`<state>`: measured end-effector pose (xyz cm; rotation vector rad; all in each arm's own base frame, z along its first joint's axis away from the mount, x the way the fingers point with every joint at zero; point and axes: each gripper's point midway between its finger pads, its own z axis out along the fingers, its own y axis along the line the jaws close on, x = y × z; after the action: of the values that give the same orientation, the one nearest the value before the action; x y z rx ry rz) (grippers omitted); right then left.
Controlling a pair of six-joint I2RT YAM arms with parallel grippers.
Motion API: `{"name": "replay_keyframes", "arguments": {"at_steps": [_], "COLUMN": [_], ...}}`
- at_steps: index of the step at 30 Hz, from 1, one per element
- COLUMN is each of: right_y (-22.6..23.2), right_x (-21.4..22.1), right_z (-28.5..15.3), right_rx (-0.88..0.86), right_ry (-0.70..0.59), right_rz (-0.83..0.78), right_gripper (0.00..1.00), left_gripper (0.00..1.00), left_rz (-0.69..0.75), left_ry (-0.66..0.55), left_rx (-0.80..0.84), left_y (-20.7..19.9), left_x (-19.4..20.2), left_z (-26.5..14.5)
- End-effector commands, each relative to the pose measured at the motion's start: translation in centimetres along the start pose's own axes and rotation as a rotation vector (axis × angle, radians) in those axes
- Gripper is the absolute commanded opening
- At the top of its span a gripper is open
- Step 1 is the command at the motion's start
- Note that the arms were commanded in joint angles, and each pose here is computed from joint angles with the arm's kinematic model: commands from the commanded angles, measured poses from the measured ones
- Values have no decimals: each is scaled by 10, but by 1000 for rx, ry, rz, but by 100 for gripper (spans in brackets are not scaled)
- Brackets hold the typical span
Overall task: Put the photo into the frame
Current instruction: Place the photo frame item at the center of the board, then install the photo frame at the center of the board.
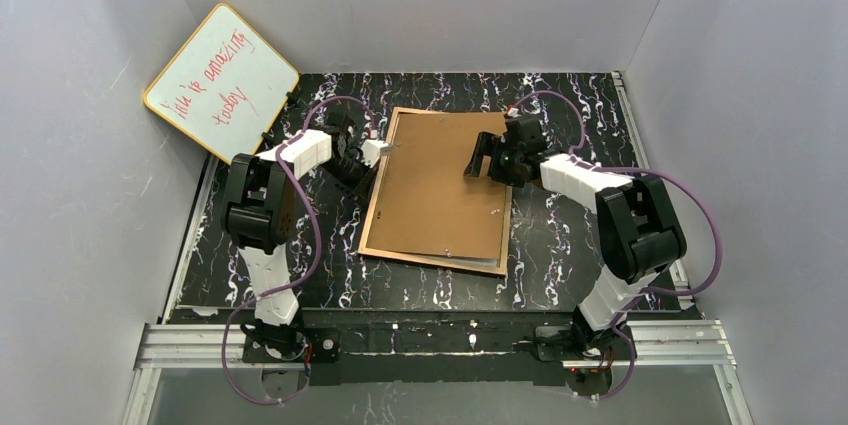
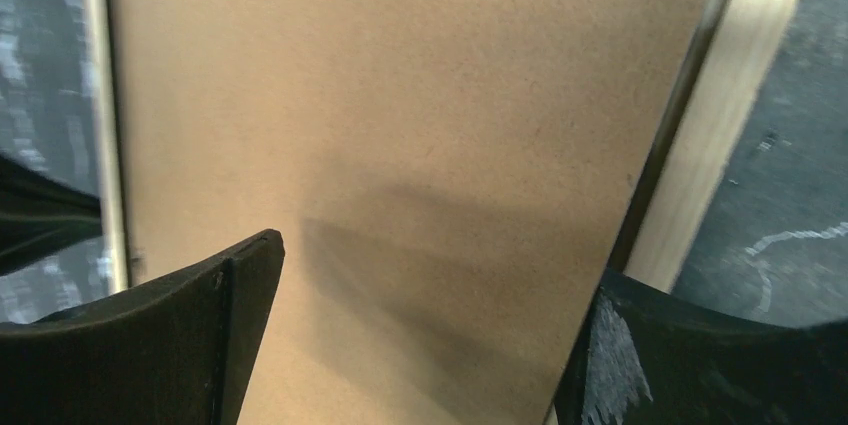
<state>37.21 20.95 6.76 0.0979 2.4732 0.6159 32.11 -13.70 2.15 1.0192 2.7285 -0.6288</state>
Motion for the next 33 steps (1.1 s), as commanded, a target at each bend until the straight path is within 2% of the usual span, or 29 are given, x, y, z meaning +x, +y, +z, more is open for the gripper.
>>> {"name": "replay_keyframes", "arguments": {"at_steps": [1,7,10,17,23,28,29,33], "right_y": [-23,-20,-13,6,45,87,92,95], "right_x": [-20,-37,-28,-43,-53,-12,2,55], "right_z": [-21,-34,-27,-30,-47,-65,-67,-73], "right_rx": [226,261,203,140,-33,-315,-342,-259], "right_ry": [-15,-39,-10,-57,-89,6,21,85], "right_rz": [-115,-158,-160,-132,-108,-91,-92,-146], "right_gripper": [99,99,99,99,99,97,91,51], "left_gripper": [9,11,11,11,13,16,16,17], "left_rz": [15,-7,-4,-15,-49,-69,-70,-69], "left_ry": [-23,-25,-29,-27,-42,-50,-50,-52], "left_rx": [-23,-5,-5,-6,27,74,78,88], "left_y": [-1,3,3,5,3,-7,-9,-13], "left_x": [-5,-6,-6,-3,-8,-6,-5,-1], "left_z": [-24,-32,-33,-29,-22,-19,-19,-20]}}
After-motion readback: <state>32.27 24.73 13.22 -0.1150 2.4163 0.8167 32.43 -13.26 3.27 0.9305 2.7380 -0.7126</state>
